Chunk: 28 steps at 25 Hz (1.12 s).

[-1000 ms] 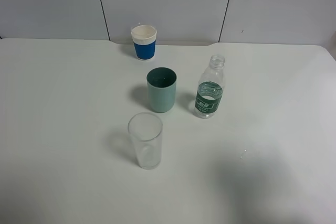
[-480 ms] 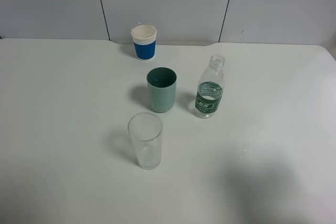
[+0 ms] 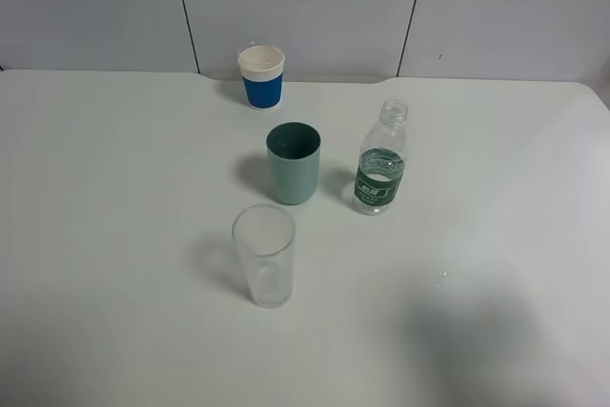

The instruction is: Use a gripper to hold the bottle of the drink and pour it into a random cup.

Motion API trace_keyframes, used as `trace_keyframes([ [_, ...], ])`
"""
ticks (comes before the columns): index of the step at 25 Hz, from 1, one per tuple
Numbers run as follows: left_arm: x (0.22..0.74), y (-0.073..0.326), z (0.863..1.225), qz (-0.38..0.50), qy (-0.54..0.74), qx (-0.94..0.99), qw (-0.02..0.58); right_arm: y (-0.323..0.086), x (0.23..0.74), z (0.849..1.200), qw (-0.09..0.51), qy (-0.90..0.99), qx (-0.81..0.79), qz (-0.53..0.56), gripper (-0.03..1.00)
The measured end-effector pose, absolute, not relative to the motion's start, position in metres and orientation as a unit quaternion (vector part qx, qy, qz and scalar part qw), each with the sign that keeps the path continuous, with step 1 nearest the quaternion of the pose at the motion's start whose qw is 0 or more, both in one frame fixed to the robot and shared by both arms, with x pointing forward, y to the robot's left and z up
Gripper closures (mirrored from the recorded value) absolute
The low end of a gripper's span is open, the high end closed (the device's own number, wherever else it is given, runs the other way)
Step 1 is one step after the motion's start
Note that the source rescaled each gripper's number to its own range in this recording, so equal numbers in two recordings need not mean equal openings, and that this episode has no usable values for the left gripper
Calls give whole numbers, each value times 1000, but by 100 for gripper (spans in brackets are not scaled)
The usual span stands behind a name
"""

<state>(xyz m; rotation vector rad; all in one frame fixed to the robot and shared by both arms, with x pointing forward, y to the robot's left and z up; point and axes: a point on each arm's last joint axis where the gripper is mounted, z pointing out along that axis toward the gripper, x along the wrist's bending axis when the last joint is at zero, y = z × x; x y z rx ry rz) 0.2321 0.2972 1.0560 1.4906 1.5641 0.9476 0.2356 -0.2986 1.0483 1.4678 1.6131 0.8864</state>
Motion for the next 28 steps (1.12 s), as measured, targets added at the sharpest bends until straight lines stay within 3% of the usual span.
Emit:
trace_keyframes([
  [28, 232, 297, 1056, 371, 613, 584, 381, -297, 236, 1048, 367, 619, 590, 366, 19],
])
